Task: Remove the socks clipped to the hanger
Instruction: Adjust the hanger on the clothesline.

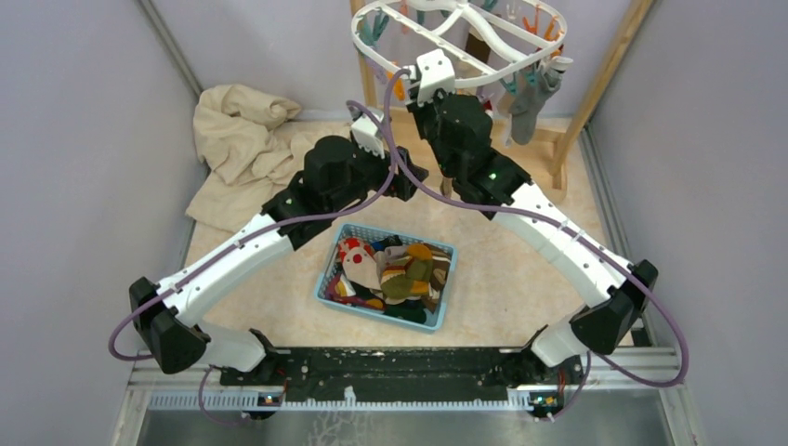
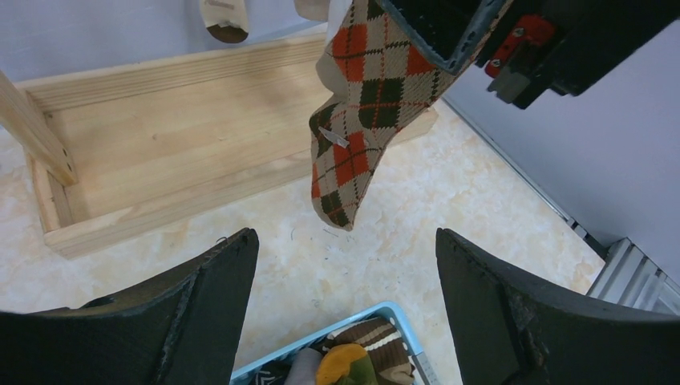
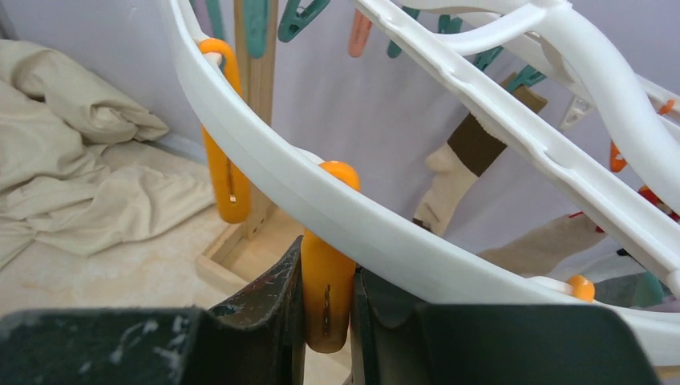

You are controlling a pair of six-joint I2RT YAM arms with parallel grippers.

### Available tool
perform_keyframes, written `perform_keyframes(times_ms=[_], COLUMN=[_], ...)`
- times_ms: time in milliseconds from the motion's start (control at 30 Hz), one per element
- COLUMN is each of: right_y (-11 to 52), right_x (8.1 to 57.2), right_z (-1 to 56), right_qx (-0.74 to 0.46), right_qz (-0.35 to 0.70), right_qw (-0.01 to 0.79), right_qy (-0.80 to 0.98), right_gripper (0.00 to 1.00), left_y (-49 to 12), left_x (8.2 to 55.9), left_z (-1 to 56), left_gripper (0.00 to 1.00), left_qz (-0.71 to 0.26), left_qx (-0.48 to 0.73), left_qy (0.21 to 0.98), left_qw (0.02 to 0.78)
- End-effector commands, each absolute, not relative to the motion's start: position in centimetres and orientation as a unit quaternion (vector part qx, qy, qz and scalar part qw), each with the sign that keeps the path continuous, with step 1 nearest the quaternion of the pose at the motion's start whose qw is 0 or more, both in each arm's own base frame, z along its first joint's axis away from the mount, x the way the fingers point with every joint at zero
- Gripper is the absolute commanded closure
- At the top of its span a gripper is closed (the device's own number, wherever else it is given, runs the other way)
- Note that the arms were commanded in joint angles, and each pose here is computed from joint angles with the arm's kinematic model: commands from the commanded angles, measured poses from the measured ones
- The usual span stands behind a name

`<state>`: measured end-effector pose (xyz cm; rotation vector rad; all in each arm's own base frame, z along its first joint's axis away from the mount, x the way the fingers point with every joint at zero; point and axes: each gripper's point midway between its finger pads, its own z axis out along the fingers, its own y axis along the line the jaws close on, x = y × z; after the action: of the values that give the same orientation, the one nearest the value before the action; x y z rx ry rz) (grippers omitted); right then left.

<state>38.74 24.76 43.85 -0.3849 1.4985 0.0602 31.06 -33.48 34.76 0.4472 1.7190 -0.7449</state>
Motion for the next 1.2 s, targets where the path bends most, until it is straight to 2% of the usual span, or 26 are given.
perform_keyframes(times_ms=[0, 767, 867, 933, 1067, 1167], right_y=[24.9, 31.4, 31.4, 31.6, 31.3, 31.0], right_x=[38.9, 43.4, 42.7, 41.9, 40.2, 38.5], right_z=[46.1, 42.2, 42.4, 42.5, 42.7, 43.1], right_qx=[-0.158, -0.208, -0.209, -0.216, -0.221, -0.227], right_qz=[-0.016, -0.046, -0.024, -0.002, 0.035, 0.071], right_qw=[0.734, 0.683, 0.684, 0.684, 0.678, 0.674], right_qy=[0.661, 0.699, 0.699, 0.697, 0.7, 0.7], right_gripper=[0.94, 0.91, 0.81, 0.7, 0.59, 0.41], left_y=[-32.6, -31.4, -31.0, -30.6, -29.6, -29.2], left_x=[30.9, 30.3, 30.2, 30.1, 29.9, 29.6], left_z=[36.0, 35.9, 36.0, 36.0, 36.2, 36.3], left_gripper=[0.13, 0.13, 0.13, 0.12, 0.12, 0.12], left_qz=[-0.317, -0.31, -0.306, -0.3, -0.294, -0.293], left_qx=[0.186, 0.177, 0.174, 0.17, 0.162, 0.16], left_qy=[0.722, 0.727, 0.727, 0.728, 0.728, 0.728], left_qw=[0.586, 0.587, 0.589, 0.592, 0.598, 0.599])
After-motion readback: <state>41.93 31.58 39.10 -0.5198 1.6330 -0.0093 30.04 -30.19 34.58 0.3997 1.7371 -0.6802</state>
